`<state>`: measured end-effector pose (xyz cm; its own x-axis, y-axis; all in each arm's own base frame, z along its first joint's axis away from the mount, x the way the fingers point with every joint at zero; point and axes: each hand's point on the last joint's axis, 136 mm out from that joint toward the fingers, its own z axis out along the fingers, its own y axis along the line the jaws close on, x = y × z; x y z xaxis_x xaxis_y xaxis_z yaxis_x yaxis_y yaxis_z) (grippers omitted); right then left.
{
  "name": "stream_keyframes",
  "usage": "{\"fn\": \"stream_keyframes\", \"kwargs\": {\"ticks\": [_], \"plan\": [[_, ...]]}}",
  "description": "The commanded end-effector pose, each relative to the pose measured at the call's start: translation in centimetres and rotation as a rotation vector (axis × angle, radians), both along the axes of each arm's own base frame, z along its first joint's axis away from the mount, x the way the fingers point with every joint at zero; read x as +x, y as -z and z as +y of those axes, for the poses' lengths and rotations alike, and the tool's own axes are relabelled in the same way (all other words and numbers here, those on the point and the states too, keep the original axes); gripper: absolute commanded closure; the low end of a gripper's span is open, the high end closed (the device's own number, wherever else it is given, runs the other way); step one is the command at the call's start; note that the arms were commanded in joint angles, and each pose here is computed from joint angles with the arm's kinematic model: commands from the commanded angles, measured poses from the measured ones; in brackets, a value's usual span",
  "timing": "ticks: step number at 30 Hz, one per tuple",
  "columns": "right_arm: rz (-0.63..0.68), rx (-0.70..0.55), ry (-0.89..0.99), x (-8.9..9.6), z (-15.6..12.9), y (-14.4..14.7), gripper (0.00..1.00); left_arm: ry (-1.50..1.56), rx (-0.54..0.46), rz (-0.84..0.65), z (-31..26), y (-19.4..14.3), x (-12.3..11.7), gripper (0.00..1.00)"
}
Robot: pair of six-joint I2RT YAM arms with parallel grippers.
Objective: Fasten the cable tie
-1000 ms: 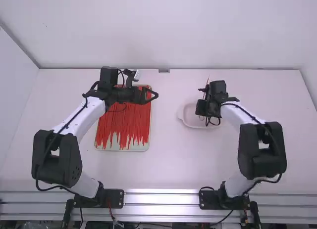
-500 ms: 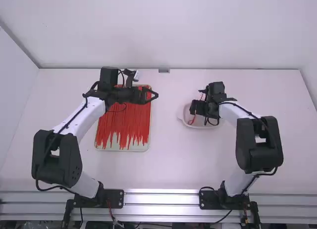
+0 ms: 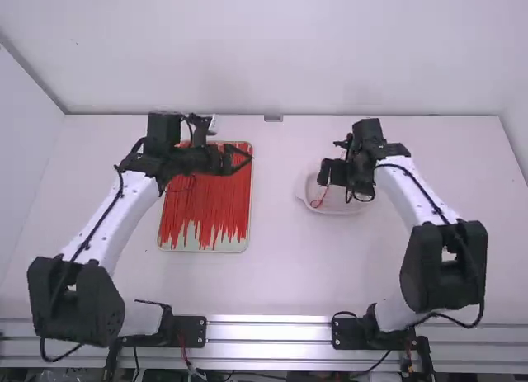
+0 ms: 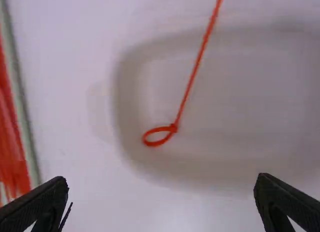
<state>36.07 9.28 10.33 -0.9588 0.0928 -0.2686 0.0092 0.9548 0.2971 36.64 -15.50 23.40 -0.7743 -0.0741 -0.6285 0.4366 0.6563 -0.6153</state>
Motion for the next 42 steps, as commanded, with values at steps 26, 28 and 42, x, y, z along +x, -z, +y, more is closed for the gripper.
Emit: {"fn": "stream_keyframes", "kwargs": {"ticks": [26,28,42], "plan": [[-0.434,-0.285,0.049,-0.6,-9.0,-5.9,0.31,-0.293,0.301,-0.513,8.1,-4.1,-0.9,0.32],[-0.471,-0.284,0.054,-0.8,-9.0,-6.2,0.35,-0.333,0.318,-0.549,8.7,-4.3,-1.3,0.36],[-0.776,-0.277,0.099,-3.3,-9.0,-8.3,0.65,-0.599,0.492,-0.53,14.0,1.2,-6.2,0.68]]}}
